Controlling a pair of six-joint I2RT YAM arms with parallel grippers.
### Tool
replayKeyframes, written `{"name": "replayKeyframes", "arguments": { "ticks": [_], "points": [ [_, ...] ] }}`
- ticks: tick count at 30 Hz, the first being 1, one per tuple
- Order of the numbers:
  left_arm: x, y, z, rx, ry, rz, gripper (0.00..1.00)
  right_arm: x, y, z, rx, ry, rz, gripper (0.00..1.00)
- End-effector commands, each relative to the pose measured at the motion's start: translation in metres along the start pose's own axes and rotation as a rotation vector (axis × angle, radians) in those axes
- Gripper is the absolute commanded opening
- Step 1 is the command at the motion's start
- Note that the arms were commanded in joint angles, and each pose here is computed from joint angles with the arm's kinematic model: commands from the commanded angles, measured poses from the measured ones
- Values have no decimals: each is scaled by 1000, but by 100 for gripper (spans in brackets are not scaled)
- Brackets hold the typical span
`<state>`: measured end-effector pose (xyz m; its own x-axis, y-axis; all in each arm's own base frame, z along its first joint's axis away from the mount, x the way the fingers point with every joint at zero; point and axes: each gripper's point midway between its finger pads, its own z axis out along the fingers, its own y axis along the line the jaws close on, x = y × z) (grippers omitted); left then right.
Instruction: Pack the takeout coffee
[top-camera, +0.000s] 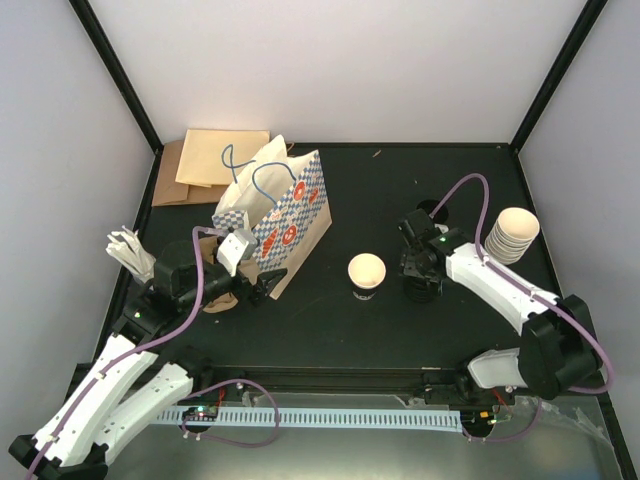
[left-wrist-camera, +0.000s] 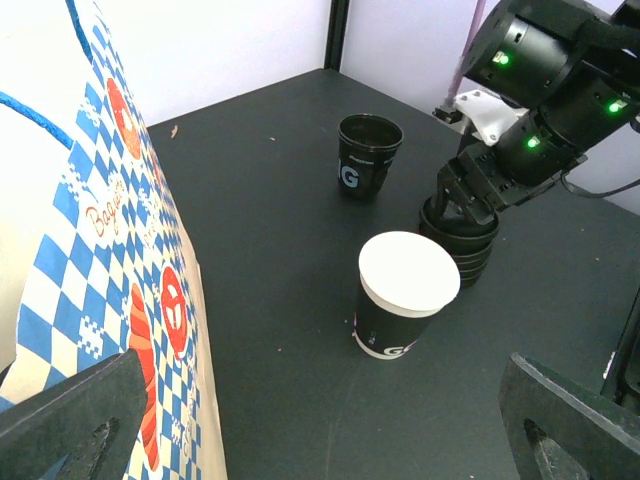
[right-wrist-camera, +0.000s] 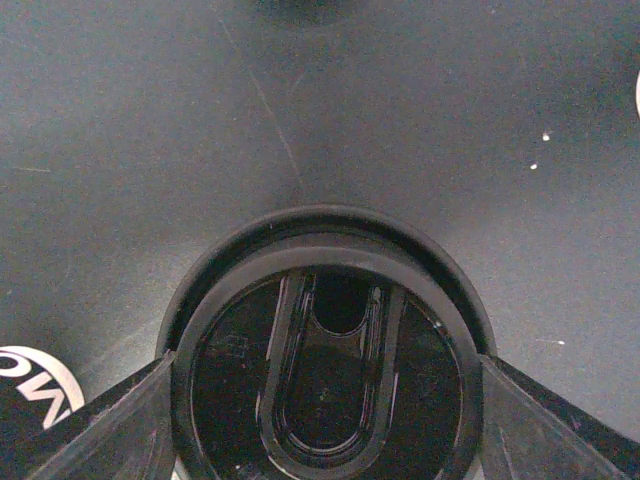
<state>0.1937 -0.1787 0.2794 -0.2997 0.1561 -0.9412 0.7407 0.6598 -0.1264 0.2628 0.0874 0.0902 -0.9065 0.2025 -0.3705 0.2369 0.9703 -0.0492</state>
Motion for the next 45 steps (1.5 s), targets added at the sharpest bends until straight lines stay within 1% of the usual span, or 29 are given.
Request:
{"name": "replayKeyframes", "arguments": {
  "ticks": [1,20,23,30,34,36,39,42,45],
  "points": [
    [-7,-3,0,15,-28,29,99,-10,-1,-15,-26,-42,22,76],
    [-6,-3,0,15,-25,28,99,-21,-3,-39,-76,-104,36,76],
    [-6,-3,1,17,-25,29,99,-23,7,-43,-133,-109,-16,72],
    [-5,-8,4,55,-12,-5,99,-31,22,-63,-216,-162,-149,73],
    [-1,-8,13,70,25,-93,99,-32,42,-84,-288,-216,-232,74],
    [4,-3,19,52,65,-168,99,-31,49,-92,-286,-246,-264,75],
    [5,-7,26,81,111,-222,99,-27,62,-99,-294,-283,-317,76],
    [2,-9,27,92,107,-262,99,-17,79,-98,-335,-298,-381,76],
    [-1,-4,27,64,77,-287,99,-9,95,-99,-381,-322,-428,76]
  ]
}}
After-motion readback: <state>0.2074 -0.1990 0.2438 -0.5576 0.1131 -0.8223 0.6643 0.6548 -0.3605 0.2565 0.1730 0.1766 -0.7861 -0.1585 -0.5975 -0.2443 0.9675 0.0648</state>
